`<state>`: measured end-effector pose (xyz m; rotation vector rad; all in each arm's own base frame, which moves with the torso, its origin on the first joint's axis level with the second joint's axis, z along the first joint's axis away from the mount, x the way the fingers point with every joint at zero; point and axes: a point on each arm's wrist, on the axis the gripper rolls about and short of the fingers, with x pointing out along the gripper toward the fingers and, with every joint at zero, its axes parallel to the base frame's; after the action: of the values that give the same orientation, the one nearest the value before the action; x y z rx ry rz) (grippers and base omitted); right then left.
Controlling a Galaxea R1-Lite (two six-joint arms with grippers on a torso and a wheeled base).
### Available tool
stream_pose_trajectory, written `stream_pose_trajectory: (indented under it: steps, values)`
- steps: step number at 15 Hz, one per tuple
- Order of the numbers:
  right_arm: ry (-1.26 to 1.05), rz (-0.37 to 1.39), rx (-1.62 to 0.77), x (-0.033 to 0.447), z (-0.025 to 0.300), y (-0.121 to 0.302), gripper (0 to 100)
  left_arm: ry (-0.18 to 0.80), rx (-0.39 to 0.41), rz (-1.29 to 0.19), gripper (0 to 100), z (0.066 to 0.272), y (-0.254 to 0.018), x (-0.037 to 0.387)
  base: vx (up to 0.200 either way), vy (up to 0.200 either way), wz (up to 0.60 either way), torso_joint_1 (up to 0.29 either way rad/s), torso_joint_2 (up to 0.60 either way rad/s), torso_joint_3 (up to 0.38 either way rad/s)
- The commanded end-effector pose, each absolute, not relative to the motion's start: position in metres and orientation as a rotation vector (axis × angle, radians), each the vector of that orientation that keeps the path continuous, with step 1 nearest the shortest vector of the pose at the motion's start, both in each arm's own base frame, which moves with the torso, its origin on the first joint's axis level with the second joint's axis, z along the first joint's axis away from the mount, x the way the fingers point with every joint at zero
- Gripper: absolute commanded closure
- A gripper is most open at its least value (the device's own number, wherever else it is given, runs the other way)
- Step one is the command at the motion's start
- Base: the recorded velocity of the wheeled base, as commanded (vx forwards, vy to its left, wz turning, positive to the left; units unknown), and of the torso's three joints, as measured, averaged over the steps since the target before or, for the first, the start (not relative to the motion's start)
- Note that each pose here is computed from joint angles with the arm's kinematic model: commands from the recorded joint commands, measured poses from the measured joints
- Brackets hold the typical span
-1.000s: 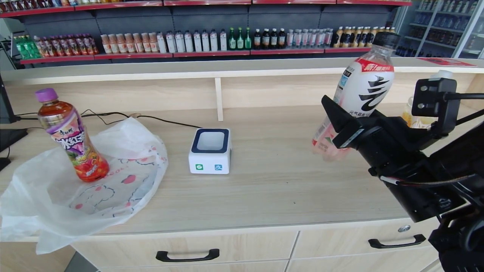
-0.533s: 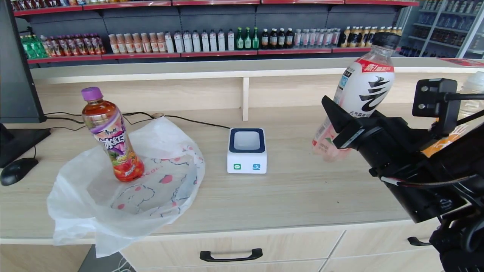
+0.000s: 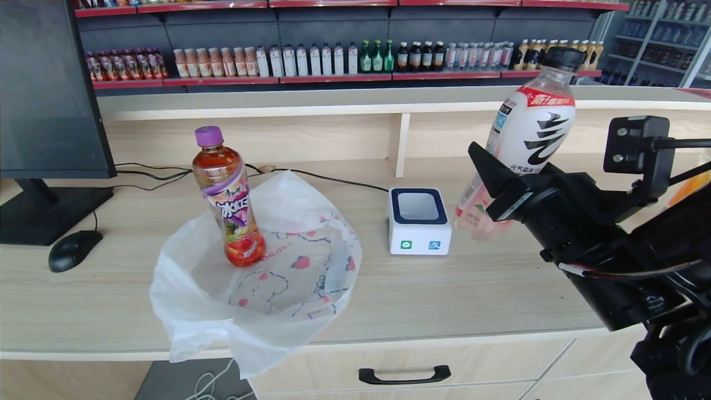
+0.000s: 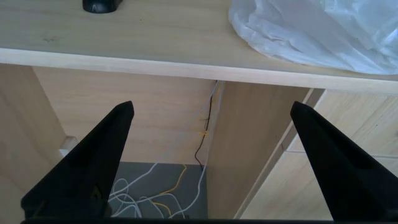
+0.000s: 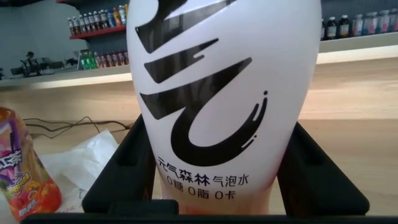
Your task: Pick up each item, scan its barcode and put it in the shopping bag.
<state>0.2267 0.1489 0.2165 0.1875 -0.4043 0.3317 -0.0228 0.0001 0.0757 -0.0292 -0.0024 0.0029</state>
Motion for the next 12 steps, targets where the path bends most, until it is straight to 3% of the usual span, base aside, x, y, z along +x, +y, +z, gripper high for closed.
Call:
stream_pose_trajectory:
  steps: [1, 5, 12]
  values:
    - [-0.405, 0.327, 0.188, 0.226, 0.216, 0.148, 100, -0.003, -0.029, 0.003, 0, 0.076, 0.000, -0.023, 0.000, 0.000, 0.00, 0.000, 0.00, 0.000]
    - [-0.399, 0.343, 0.167, 0.219, 0.215, 0.148, 100, -0.003, -0.029, 0.003, 0, 0.076, 0.000, -0.023, 0.000, 0.000, 0.00, 0.000, 0.00, 0.000]
    - [-0.480, 0.537, -0.148, 0.233, 0.207, 0.159, 100, -0.003, -0.029, 0.003, 0, 0.076, 0.000, -0.023, 0.000, 0.000, 0.00, 0.000, 0.00, 0.000]
